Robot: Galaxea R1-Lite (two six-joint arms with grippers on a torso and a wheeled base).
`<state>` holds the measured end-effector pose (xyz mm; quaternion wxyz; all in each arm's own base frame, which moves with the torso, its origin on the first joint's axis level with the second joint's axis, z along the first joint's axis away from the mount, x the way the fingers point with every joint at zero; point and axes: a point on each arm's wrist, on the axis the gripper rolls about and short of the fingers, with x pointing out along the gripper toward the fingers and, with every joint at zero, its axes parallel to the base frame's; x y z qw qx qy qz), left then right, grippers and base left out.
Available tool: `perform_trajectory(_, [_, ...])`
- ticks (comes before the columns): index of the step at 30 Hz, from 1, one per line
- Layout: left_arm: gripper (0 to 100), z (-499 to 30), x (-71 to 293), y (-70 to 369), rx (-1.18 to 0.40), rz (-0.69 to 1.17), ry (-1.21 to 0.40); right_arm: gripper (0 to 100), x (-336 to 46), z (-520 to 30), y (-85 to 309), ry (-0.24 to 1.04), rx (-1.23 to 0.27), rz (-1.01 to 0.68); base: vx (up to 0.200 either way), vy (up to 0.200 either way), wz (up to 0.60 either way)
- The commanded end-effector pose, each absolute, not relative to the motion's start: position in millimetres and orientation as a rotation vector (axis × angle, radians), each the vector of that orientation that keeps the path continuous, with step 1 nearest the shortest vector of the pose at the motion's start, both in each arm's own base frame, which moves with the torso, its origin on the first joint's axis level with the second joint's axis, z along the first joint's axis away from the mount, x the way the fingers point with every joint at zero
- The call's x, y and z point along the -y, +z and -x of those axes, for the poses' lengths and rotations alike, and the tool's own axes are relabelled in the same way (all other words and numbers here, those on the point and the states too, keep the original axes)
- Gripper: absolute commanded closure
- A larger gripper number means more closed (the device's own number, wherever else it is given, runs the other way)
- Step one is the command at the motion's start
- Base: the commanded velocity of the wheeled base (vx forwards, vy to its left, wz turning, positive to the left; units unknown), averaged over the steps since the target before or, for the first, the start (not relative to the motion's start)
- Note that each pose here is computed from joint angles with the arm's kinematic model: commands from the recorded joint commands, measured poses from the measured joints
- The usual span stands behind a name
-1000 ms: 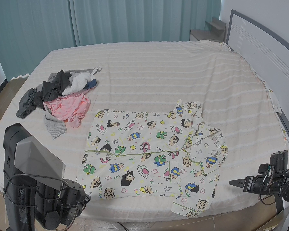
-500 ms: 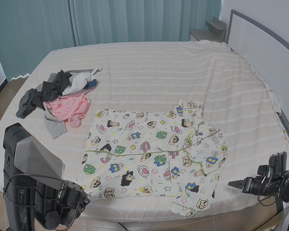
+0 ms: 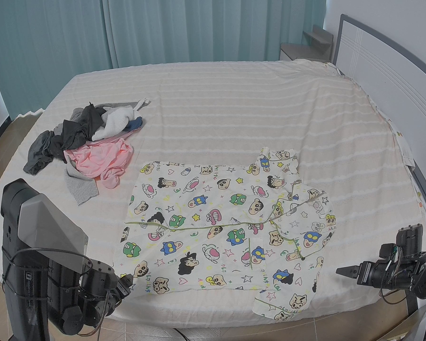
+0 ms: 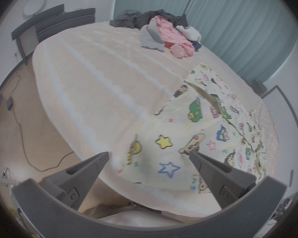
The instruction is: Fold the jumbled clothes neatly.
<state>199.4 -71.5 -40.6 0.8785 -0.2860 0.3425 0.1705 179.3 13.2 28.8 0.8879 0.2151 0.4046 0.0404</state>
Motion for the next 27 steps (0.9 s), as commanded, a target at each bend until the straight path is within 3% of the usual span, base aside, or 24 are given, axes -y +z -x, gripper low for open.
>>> perform_trajectory(1, [0,-198,70,-39,-0.723,0.590,0.327,0,-12,-175,28,0.078,-0.851,-0.449,0.000,0.000,0.00])
perform_trajectory(10, [0,-195,70,-53,-0.808,0.579,0.308,0,-12,-178,30,0.086,-0.816,-0.450,0.000,0.000,0.00])
perform_trajectory(27, [0,-210,69,-55,-0.738,0.622,0.306,0,-13,-178,30,0.086,-0.818,-0.453,0.000,0.000,0.00])
